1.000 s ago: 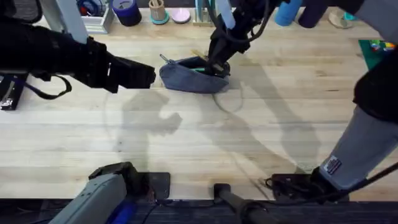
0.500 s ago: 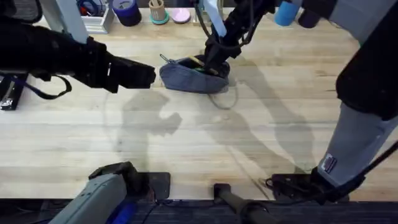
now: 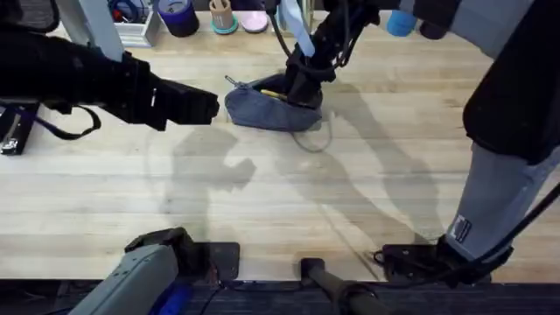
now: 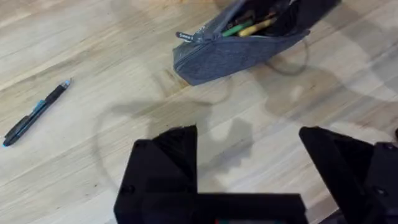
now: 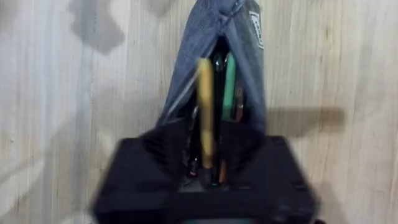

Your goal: Unzip the bag, pick up the pens from the table one at a time and place them inside, then zip the bag closed.

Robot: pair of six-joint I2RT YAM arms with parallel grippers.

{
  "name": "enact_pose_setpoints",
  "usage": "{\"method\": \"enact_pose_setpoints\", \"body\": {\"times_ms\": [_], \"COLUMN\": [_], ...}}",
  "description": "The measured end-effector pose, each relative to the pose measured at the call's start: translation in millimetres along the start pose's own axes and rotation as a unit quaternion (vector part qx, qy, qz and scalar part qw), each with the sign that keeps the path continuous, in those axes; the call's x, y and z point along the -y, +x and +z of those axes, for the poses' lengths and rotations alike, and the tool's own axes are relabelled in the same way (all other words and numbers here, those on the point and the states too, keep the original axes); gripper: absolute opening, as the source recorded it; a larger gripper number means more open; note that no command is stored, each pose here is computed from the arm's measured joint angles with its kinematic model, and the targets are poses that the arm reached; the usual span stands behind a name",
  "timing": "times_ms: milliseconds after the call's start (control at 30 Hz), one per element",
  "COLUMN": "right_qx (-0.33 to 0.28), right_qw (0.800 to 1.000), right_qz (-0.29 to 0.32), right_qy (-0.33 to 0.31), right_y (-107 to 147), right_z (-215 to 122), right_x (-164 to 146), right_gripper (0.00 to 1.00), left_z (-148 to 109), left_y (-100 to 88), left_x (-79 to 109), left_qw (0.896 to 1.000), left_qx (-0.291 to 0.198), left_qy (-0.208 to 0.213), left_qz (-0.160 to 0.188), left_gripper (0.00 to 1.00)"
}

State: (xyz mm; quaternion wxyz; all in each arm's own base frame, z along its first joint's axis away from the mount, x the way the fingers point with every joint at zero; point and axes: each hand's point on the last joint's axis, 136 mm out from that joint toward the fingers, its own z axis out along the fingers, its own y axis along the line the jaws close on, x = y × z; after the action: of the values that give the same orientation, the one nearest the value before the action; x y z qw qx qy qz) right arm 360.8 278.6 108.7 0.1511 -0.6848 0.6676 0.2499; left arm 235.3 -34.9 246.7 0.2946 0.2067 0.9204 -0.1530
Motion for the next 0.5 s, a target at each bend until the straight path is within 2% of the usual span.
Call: {"method": "enact_pose_setpoints", "body": {"times_ms": [133,167,233,500], "right_qx": [0.0,0.0,0.0,0.0], "right_qw": [1.0,1.0,1.0,1.0], "right_qz": [0.004,0.004,0.004,0.015], "right_qy": [0.0,0.0,0.0,0.0], "right_y": [0.0,0.0,0.1,0.1], "right_z": [0.0,-0.1,0.1,0.1], "right_x": [-0.1,0.0,-0.1,-0.1], "right_gripper": [0.884,0.964,0.994,0.997], "left_z": [0.0,0.0,0.0,0.0], "left_y": [-0.1,-0.1,-0.1,-0.1], "left_x": [0.0,0.0,0.0,0.0], "left_qw": [1.0,1.0,1.0,1.0], "left_qx": [0.0,0.0,0.0,0.0], "left_qy": [0.0,0.0,0.0,0.0], "left_qz": [0.0,0.0,0.0,0.0], "left_gripper": [0.995,0.995,0.995,0.995]}}
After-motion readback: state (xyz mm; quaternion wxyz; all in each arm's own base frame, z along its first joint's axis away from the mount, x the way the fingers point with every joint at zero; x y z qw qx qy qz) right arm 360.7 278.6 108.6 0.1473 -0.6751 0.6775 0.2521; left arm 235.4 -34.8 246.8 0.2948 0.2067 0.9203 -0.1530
